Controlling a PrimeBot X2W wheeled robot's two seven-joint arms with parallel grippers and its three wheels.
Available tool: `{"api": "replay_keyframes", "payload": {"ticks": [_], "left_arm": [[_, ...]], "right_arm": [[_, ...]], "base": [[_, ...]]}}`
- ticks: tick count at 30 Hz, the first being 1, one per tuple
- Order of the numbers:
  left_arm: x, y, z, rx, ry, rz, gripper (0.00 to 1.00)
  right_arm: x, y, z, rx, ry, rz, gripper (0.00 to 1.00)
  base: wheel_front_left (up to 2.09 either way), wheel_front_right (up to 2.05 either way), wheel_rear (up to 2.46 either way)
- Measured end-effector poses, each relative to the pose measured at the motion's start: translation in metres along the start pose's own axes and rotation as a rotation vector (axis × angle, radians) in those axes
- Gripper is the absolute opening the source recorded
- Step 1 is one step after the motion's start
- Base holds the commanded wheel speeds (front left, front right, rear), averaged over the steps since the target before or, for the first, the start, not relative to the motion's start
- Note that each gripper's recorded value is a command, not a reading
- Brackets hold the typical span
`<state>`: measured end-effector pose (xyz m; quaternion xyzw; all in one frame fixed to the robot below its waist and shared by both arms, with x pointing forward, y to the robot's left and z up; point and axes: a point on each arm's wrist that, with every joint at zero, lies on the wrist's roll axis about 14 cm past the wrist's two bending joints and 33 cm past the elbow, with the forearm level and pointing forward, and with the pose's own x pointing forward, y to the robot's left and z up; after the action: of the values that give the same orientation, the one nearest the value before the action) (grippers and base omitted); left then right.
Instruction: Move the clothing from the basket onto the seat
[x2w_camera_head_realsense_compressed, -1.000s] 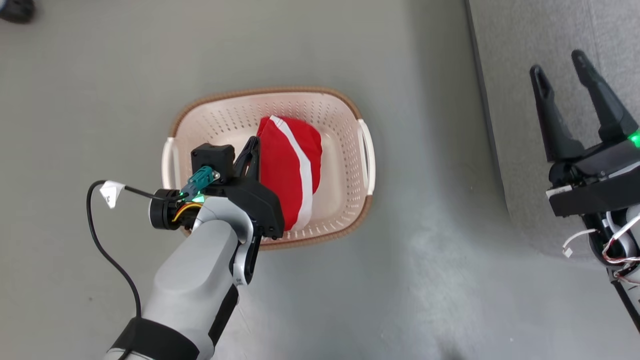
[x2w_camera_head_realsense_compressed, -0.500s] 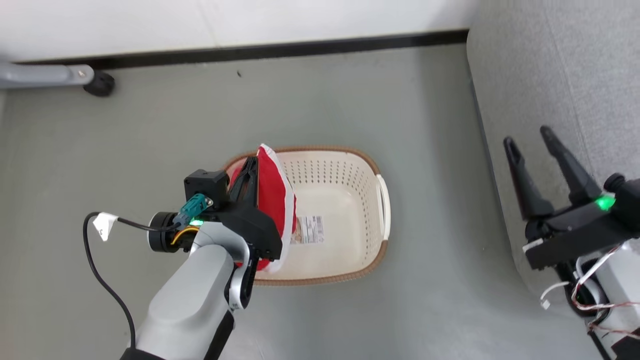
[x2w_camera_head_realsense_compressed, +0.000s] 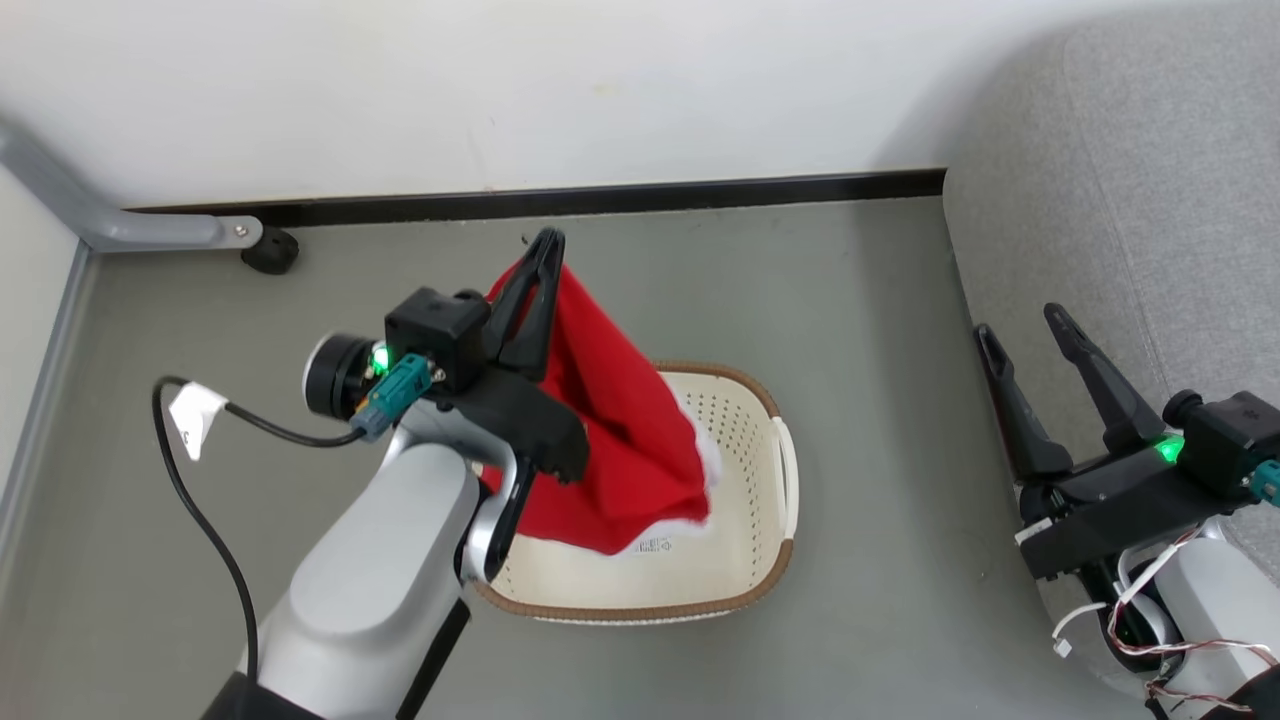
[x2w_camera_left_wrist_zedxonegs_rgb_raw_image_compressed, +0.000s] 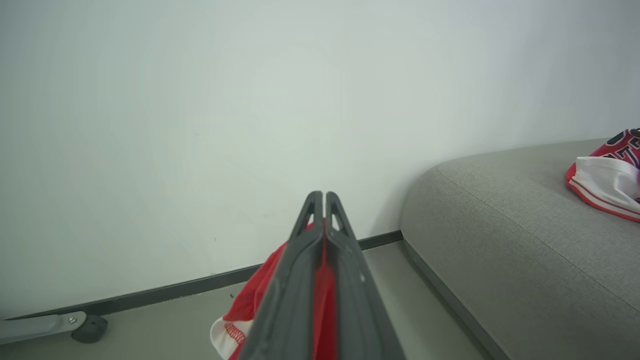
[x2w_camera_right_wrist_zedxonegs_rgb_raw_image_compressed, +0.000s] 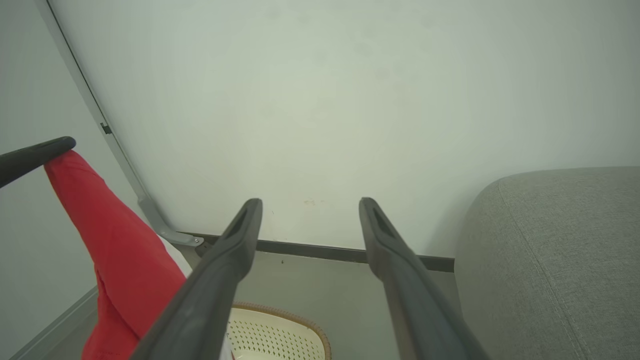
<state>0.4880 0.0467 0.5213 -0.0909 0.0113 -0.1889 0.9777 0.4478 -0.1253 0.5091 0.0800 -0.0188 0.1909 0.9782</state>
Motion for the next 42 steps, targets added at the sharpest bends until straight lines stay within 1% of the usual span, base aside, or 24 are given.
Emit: {"api": "replay_keyframes", "payload": {"ticks": [5, 9, 19, 24, 27, 31, 37, 42], "left_arm": [[0.006, -0.016, 0.046, 0.047, -0.119, -0.065, 0.00], [0.012, -0.033, 0.072, 0.084, -0.187, -0.120, 0.00], [0.021, -0.056, 0.110, 0.143, -0.287, -0.198, 0.00], [0.024, -0.061, 0.123, 0.170, -0.323, -0.214, 0.00], [0.025, -0.062, 0.125, 0.173, -0.331, -0.218, 0.00], [0.025, -0.062, 0.124, 0.171, -0.331, -0.219, 0.00], [0.025, -0.068, 0.123, 0.163, -0.331, -0.229, 0.00], [0.026, -0.075, 0.131, 0.172, -0.351, -0.246, 0.00]], "right_arm": [[-0.005, 0.006, 0.001, -0.001, -0.001, 0.003, 1.00], [-0.007, 0.006, 0.000, -0.009, 0.003, 0.001, 1.00], [-0.009, 0.005, -0.005, -0.010, 0.014, -0.011, 1.00], [-0.011, 0.004, -0.010, -0.017, 0.029, -0.012, 1.00], [-0.010, 0.009, -0.013, -0.021, 0.038, 0.004, 1.00], [-0.006, 0.027, -0.018, -0.037, 0.052, 0.063, 1.00], [0.004, 0.068, -0.020, -0.111, 0.069, 0.245, 1.00], [0.009, 0.086, -0.026, -0.184, 0.093, 0.352, 1.00]], "base": [[0.00, 0.00, 0.00], [0.00, 0.00, 0.00], [0.00, 0.00, 0.00], [0.00, 0.00, 0.00], [0.00, 0.00, 0.00], [0.00, 0.00, 0.00], [0.00, 0.00, 0.00], [0.00, 0.00, 0.00]]}}
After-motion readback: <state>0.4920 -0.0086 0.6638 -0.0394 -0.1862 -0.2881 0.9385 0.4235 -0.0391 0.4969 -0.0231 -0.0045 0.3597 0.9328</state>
